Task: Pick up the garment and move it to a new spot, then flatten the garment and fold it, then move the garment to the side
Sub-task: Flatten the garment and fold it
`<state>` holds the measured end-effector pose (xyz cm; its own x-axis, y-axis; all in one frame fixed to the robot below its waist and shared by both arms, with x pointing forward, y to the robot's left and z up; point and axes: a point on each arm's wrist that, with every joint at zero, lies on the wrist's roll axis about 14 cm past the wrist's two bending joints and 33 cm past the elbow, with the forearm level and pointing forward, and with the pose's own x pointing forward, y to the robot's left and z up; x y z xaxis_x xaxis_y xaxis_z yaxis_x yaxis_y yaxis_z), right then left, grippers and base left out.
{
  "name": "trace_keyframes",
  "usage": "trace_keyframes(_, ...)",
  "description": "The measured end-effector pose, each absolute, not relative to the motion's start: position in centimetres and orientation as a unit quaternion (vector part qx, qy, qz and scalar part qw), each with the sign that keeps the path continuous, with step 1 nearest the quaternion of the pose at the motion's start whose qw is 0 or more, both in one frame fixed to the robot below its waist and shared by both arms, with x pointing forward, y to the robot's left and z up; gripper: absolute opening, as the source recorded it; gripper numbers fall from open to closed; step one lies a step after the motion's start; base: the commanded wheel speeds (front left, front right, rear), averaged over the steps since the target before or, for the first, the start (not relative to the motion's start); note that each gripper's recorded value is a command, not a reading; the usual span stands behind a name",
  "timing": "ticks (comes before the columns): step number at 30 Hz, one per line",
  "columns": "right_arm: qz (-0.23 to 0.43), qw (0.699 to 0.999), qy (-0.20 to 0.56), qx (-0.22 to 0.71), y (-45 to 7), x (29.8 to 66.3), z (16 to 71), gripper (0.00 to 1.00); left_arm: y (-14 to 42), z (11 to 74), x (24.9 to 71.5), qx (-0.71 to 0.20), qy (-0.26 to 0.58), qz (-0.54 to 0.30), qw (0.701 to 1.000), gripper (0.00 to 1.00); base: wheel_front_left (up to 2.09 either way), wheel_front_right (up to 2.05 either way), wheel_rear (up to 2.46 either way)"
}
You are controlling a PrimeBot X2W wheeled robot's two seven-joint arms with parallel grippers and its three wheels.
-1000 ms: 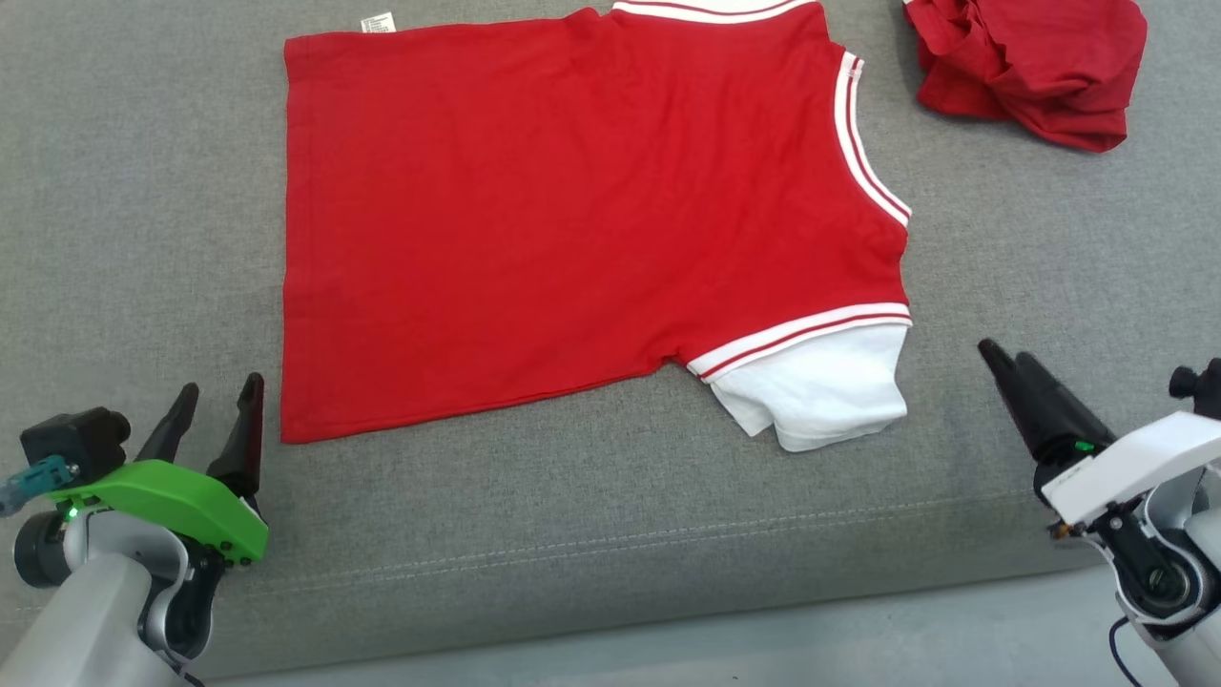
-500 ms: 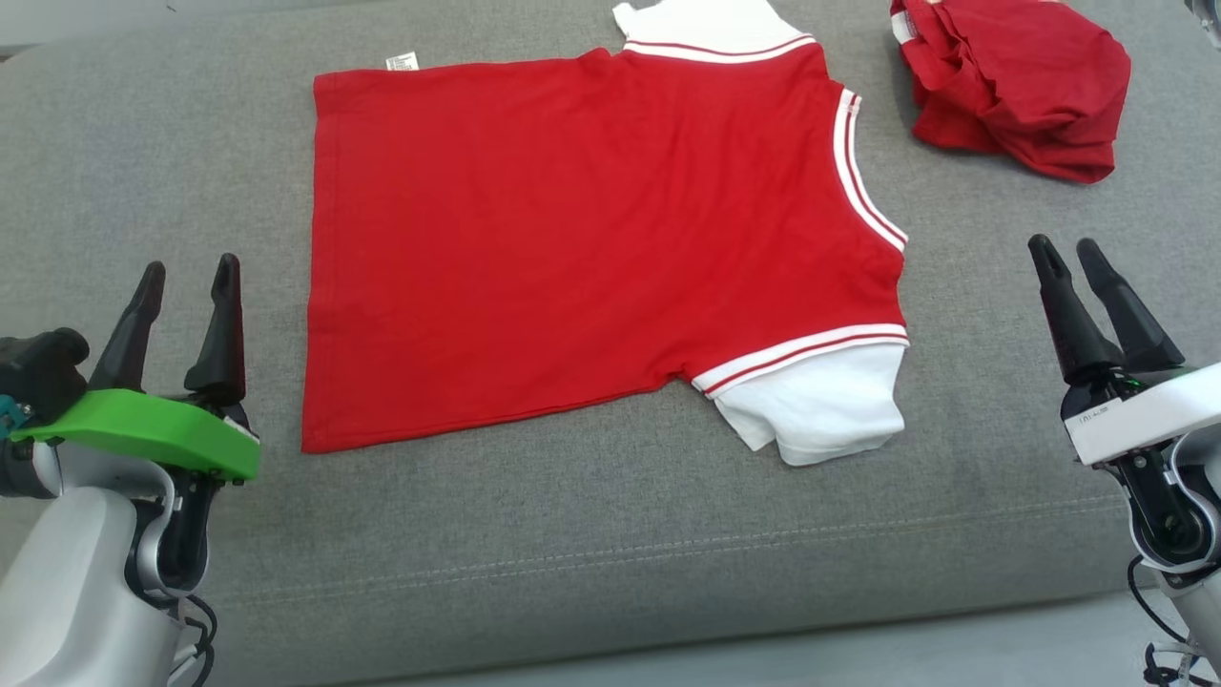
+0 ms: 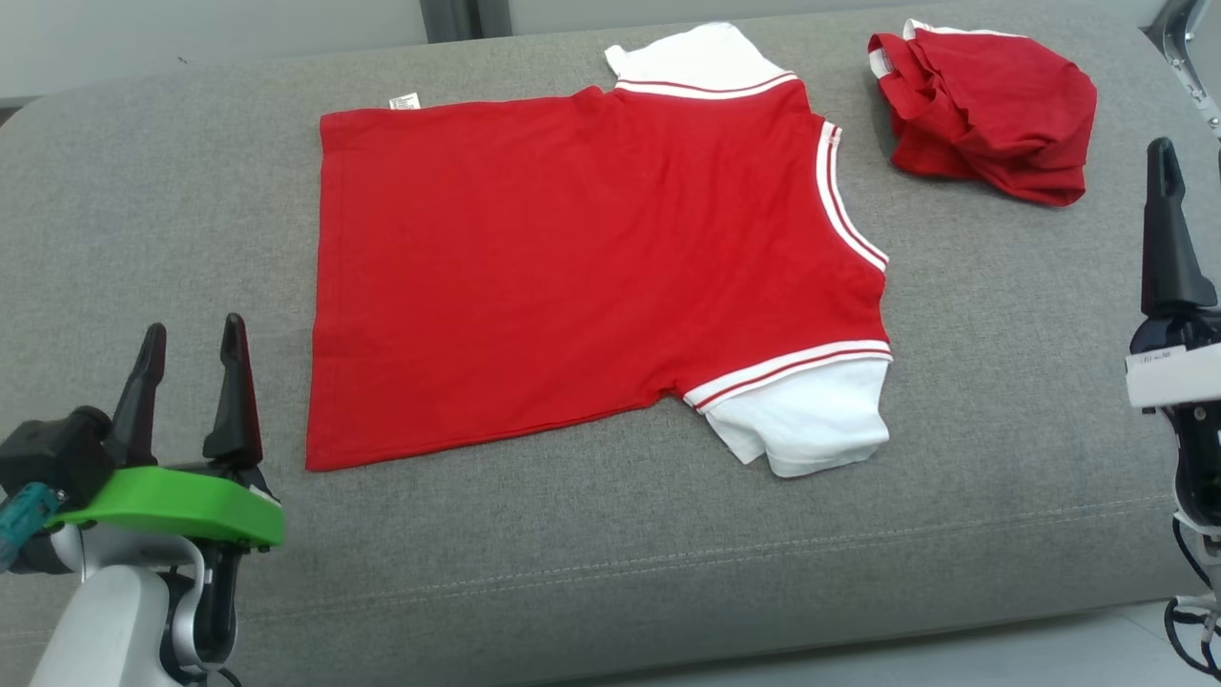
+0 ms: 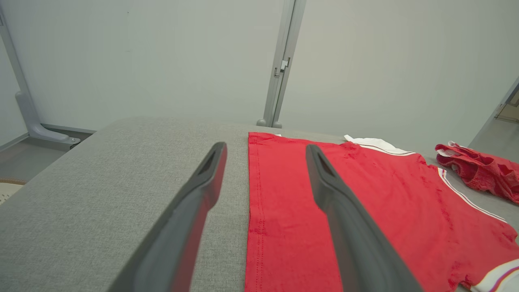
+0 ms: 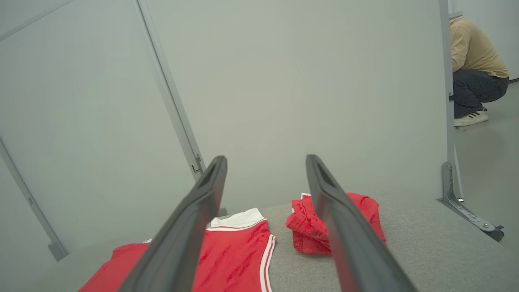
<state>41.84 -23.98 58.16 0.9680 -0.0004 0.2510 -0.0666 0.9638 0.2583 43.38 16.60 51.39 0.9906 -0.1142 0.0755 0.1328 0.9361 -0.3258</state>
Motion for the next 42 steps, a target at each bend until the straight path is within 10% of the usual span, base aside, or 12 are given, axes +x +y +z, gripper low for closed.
trace_keyframes(32, 0.019, 0.994, -0.078, 0.078, -21.0, 39.8, 53.7, 1.0, 17.5, 51.2, 41.3, -0.146, -0.043, -0.038, 0.988, 1.0, 0.0, 0.0, 0.0)
trace_keyframes(42, 0.01, 0.994, 0.042, 0.101, -20.7, 37.3, 46.0, 1.0, 15.8, 49.4, 40.9, -0.157, -0.016, -0.063, 0.985, 1.0, 0.0, 0.0, 0.0)
